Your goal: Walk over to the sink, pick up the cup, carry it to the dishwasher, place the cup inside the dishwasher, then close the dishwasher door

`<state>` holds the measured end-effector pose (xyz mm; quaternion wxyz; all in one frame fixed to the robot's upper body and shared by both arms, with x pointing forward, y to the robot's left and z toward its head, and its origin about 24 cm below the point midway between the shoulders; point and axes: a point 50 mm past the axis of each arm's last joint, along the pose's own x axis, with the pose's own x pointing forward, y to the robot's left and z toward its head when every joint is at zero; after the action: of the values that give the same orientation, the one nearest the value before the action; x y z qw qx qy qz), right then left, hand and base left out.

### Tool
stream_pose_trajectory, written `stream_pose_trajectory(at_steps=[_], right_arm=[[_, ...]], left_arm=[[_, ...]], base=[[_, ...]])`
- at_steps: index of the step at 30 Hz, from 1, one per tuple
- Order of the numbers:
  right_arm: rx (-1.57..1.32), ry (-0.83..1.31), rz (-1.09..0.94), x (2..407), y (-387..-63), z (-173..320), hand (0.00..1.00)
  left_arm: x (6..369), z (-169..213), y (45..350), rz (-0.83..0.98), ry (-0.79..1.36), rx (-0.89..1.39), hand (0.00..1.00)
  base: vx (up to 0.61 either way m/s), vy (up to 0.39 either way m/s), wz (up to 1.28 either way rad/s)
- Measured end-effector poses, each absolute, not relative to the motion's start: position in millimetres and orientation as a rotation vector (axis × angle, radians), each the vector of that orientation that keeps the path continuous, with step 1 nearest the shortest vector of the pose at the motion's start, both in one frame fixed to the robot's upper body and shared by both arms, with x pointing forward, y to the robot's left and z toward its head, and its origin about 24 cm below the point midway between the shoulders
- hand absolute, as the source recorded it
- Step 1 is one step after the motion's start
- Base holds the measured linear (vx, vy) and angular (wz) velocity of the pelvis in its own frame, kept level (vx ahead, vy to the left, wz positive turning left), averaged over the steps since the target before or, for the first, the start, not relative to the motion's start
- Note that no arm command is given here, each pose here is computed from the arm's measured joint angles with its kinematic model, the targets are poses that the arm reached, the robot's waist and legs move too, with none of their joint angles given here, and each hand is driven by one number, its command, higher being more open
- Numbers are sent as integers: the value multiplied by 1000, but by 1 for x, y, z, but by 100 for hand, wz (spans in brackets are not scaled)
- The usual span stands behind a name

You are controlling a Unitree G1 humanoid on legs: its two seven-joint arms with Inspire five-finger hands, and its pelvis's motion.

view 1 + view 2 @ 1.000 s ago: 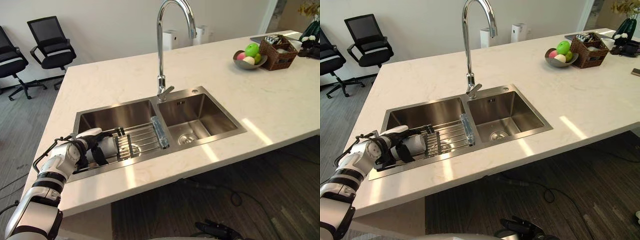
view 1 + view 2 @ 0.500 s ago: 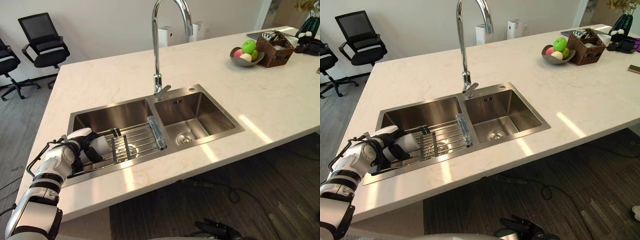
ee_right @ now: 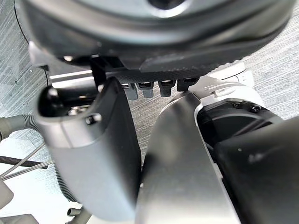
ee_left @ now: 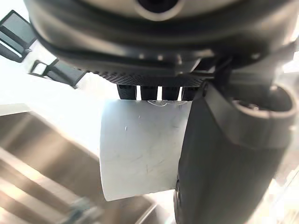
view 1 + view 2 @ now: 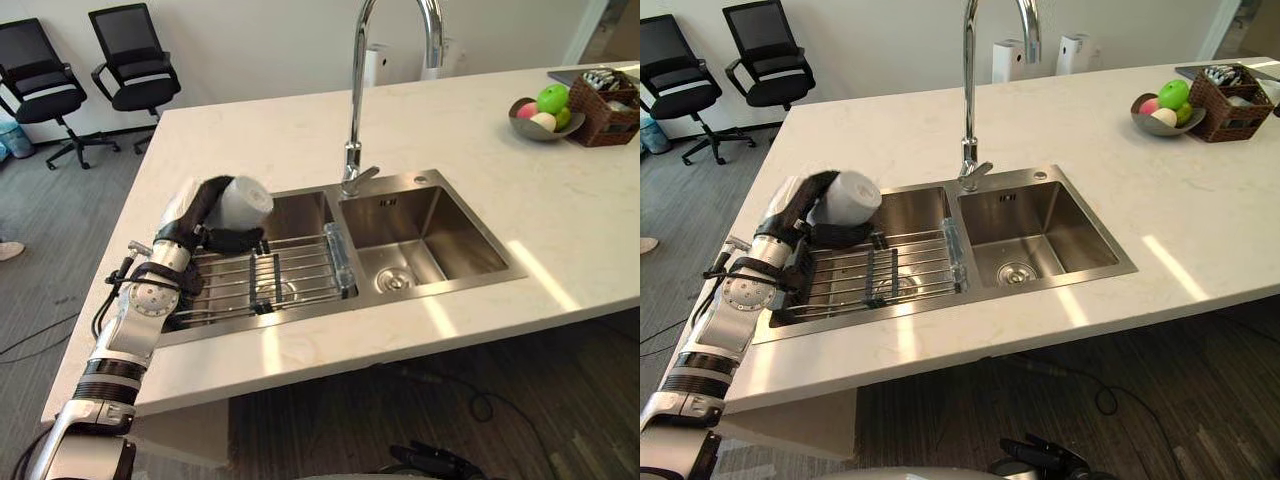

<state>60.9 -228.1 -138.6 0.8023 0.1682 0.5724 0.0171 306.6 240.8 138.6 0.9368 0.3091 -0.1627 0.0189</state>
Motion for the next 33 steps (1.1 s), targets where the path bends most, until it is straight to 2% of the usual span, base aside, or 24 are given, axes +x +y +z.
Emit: stream_pose_trajectory(at_steps=[4,10,15,22,27,33], right_arm=[[362,1228,32,58,-228,-139,100],[369,1239,23,51,-225,-140,100],[389,1244,-5,45,-223,-141,100],[405,1237,-51,37,-218,-140,100],[403,1249,-61,31,-217,-140,100],[399,1257,-75,30,-216,-141,100]], left_arm=[[292,126,233,63,-345,458,0],[278,110,236,116,-306,317,0],[253,122,240,243,-408,179,0],[217,151,250,386,-582,123,0],[202,158,249,400,-637,87,0],[200,155,250,418,-631,52,0]], base=[[-12,-11,3],[-3,-12,9],[54,4,11],[-21,-13,8],[-40,-12,8],[-1,-1,1]])
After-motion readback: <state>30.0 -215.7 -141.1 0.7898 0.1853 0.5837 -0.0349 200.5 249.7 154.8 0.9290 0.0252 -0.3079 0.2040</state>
